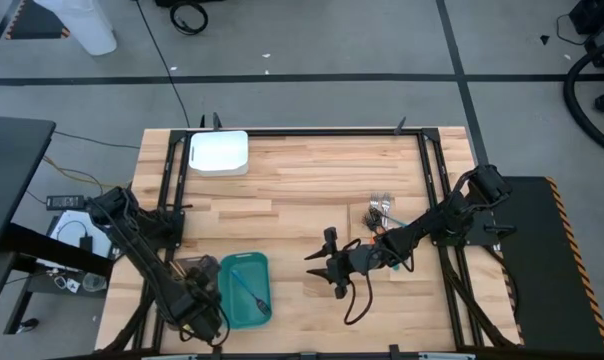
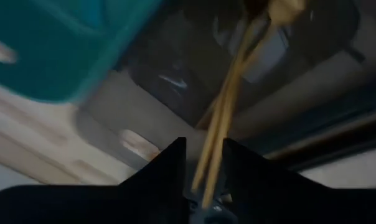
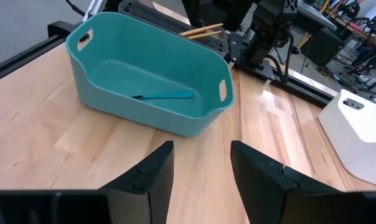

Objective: Sort silverware by color (type)
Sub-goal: Put the blue fork into the green bin

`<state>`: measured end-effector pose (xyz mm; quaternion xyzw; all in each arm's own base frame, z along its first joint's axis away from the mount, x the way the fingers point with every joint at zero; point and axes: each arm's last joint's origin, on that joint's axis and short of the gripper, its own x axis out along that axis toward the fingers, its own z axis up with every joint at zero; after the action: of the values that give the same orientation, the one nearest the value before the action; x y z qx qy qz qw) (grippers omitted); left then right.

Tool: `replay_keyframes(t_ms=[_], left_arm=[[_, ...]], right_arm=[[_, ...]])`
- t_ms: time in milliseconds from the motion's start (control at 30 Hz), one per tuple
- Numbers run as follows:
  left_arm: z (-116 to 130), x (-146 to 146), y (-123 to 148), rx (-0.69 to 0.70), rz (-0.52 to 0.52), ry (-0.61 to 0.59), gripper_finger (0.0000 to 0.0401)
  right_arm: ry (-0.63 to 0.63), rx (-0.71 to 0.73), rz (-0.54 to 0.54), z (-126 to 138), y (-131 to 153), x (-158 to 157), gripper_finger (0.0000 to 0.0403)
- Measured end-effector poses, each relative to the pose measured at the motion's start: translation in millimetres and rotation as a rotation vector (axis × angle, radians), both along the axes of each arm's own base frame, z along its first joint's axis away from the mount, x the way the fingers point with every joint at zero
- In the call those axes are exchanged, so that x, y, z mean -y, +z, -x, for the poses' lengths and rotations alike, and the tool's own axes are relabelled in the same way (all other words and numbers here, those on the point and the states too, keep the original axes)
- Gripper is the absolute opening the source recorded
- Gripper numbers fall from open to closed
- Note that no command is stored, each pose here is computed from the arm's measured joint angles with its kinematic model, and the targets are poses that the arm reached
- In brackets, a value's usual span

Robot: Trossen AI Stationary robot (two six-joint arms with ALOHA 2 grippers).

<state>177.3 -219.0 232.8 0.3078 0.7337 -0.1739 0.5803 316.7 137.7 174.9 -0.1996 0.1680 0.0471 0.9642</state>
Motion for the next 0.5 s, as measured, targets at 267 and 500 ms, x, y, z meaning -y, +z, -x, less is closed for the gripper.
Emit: replay_keyframes(t_ms=[267, 500], left_arm=[[-21.3, 10.1, 30.3, 0.412, -0.076, -0.039, 0.0103], [-34.7, 22.3, 31.1, 0.591, 0.017, -0.022, 0.0103]], right_arm=[[-0.033, -0.058, -0.018, 2.4, -5.2, 1.5, 0.0168], [-0.052, -0.214, 0.03, 13.6, -9.8, 8.0, 0.0165]])
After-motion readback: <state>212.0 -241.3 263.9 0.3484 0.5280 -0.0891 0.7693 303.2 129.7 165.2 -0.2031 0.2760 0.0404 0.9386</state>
